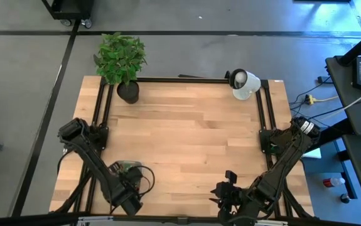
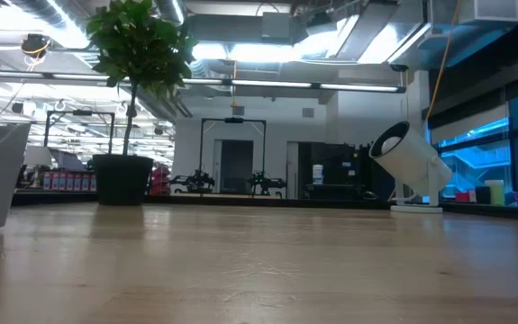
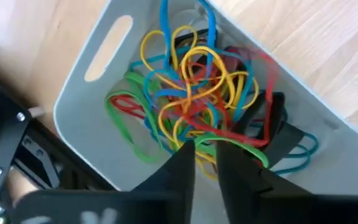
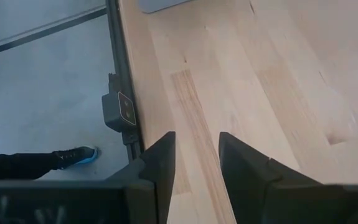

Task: Pick and place rubber bands into bin
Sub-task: Put the green rubber band into the bin, then return to Home Position

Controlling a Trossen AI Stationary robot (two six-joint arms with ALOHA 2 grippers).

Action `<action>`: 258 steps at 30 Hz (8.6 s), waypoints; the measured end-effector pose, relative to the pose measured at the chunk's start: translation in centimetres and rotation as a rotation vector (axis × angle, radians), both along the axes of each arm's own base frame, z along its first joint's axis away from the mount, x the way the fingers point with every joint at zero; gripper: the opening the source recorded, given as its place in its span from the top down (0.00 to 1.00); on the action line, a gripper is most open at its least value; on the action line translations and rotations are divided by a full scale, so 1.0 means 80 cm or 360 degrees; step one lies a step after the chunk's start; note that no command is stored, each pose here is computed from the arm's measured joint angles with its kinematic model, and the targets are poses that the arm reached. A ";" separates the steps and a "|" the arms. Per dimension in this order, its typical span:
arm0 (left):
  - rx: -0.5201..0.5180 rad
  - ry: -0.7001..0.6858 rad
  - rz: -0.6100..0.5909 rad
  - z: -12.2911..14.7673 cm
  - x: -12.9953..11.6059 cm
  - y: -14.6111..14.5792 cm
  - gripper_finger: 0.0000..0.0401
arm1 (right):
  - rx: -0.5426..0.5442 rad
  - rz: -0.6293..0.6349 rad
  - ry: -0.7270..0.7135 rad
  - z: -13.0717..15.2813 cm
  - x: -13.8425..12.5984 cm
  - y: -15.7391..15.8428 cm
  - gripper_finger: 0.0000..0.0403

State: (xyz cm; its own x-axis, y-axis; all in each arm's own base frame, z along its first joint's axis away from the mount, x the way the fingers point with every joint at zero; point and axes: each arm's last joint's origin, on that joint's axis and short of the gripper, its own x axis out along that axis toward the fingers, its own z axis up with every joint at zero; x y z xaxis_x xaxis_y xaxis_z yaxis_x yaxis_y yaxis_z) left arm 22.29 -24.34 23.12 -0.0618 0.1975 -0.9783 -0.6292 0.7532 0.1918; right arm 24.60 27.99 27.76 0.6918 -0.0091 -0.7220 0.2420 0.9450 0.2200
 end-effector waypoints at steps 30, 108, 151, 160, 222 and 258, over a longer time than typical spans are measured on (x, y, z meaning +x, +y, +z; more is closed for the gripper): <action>-0.0128 -0.1375 -0.0576 0.106 0.068 -0.019 0.66 | 0.0239 -0.1056 0.0662 -0.034 -0.041 -0.029 0.69; -0.0205 -0.1857 -0.0837 0.091 0.198 0.023 0.57 | -0.0369 -0.0075 -0.0382 0.054 0.033 0.018 1.00; -0.0304 -0.0640 -0.0164 0.076 -0.047 0.069 0.99 | -0.0019 -0.0339 -0.0150 -0.037 0.028 0.009 0.72; -0.0484 -0.0645 0.0079 0.007 -0.076 0.097 0.98 | -0.0015 -0.0368 -0.0157 -0.036 0.035 0.002 0.72; 0.0533 -0.1875 -0.0918 -0.017 -0.080 0.304 1.00 | -0.0112 -0.0535 0.0285 -0.052 0.122 -0.173 0.98; 0.0655 -0.2408 -0.0998 -0.078 -0.157 0.307 1.00 | 0.0063 -0.0471 0.0199 -0.044 0.172 -0.279 0.99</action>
State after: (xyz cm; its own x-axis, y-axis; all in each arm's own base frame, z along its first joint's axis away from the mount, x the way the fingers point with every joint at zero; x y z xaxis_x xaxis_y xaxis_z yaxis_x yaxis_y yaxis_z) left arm 9.71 0.21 16.90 0.9972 0.0648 0.0371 -0.0638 0.9976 -0.0268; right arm 38.37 5.70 24.22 0.5693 -0.1669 -0.8050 0.5325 0.8209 0.2064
